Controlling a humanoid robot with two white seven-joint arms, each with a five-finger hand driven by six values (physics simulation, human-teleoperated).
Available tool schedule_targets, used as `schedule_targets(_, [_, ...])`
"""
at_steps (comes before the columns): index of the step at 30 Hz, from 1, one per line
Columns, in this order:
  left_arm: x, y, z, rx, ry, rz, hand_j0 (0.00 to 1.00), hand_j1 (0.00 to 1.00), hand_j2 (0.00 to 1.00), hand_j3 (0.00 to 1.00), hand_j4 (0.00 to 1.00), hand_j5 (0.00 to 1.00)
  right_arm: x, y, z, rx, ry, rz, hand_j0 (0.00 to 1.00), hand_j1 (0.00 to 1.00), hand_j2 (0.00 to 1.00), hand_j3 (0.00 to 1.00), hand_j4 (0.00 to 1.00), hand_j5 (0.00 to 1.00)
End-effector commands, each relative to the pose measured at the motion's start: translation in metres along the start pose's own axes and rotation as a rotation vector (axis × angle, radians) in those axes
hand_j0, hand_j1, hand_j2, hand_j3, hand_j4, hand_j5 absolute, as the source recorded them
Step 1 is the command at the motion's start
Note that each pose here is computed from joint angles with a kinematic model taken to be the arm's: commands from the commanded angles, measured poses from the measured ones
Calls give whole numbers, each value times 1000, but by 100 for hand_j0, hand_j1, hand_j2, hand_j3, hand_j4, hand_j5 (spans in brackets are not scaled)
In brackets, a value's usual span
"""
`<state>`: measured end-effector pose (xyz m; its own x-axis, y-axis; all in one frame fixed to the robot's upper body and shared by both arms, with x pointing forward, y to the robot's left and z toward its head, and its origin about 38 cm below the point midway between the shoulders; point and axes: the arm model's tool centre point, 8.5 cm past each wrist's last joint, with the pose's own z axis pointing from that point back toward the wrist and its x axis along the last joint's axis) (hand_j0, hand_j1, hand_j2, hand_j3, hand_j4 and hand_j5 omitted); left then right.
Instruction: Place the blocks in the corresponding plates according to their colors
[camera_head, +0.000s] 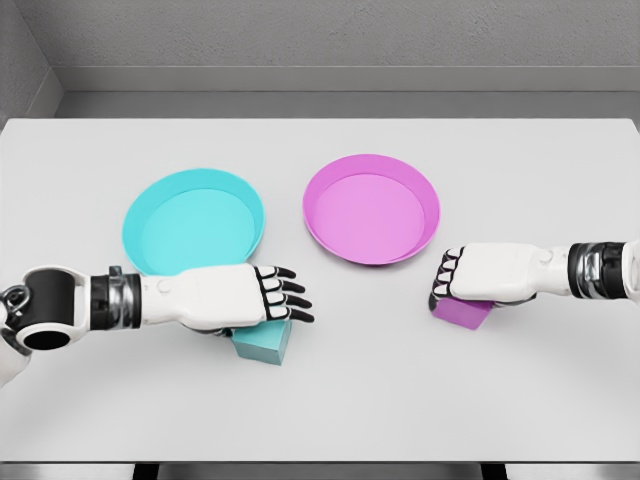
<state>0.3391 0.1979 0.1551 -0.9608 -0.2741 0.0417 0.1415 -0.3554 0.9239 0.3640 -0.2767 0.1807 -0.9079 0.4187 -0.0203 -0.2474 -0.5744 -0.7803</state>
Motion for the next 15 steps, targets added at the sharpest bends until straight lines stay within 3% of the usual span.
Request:
schedule_targets(1, [0, -1, 0, -5, 1, -3, 100, 100, 100, 100, 100, 100, 0, -1, 1, 5, 3, 10, 56, 56, 56, 56, 56, 56])
schedule_targets(4, [1, -1, -1, -8, -4, -4, 100, 100, 100, 100, 100, 100, 3, -7, 1, -7, -4, 25, 56, 56, 56, 56, 56, 56])
schedule_targets(11, [1, 0, -1, -5, -6, -9, 99, 99, 99, 99, 99, 99, -10, -29, 14, -46, 41, 65, 56, 56, 56, 56, 56, 56])
schedule_targets(15, [1, 0, -1, -6, -6, -7, 82, 82, 82, 82, 82, 82, -14, -35, 20, -63, 60, 71, 56, 56, 56, 56, 56, 56])
